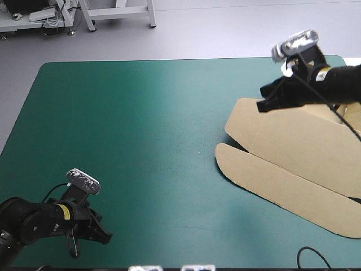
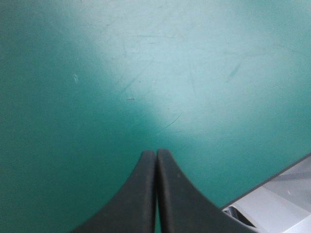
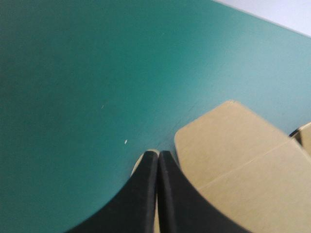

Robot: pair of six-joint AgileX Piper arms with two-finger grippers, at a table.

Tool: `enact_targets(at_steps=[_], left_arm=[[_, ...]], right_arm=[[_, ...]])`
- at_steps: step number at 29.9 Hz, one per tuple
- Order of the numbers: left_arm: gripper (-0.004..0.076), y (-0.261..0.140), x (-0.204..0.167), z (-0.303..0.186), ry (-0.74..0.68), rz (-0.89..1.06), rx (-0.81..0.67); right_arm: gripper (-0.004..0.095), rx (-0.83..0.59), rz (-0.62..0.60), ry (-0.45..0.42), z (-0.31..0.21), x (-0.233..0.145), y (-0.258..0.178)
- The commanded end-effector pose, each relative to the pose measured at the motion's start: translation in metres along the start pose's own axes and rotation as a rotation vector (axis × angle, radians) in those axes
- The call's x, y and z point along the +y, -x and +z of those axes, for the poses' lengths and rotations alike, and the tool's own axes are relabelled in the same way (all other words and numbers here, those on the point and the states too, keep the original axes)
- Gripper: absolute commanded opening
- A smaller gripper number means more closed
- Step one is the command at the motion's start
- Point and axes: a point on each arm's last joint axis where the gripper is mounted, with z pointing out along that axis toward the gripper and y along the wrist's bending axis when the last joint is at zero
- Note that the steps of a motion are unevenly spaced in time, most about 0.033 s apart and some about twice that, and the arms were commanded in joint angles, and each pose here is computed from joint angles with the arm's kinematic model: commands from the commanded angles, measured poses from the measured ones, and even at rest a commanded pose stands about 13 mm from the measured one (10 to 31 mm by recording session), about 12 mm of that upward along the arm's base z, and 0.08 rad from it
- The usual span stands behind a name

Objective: Fold the box

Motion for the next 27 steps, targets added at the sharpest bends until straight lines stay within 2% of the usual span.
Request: enact_targets(at_steps=[1,5,18,27], left_arm=[[-0.0009,0.011,-0.004,-0.006,-0.037,-0.006,-0.103],[-0.0009,0.015,-0.004,-0.006,-0.036,-0.01,-0.16],[-0.0009,0.014,-0.004,0.004,-0.044,0.015,-0.201],[-0.0009,-0.01,-0.002,0.027,-0.038,0.001,-0.225]], right_arm=[[-0.0016,0.0,-0.053,0.036,-0.018,0.026,-0.03],[-0.0016,-0.055,-0.072,-0.008,-0.021,0.035,-0.07],[-0.0017,-0.161,-0.082,-0.103,-0.014,0.058,-0.204],[-0.0017,-0.22,-0.065,-0.124,-0.009,0.068,-0.259]])
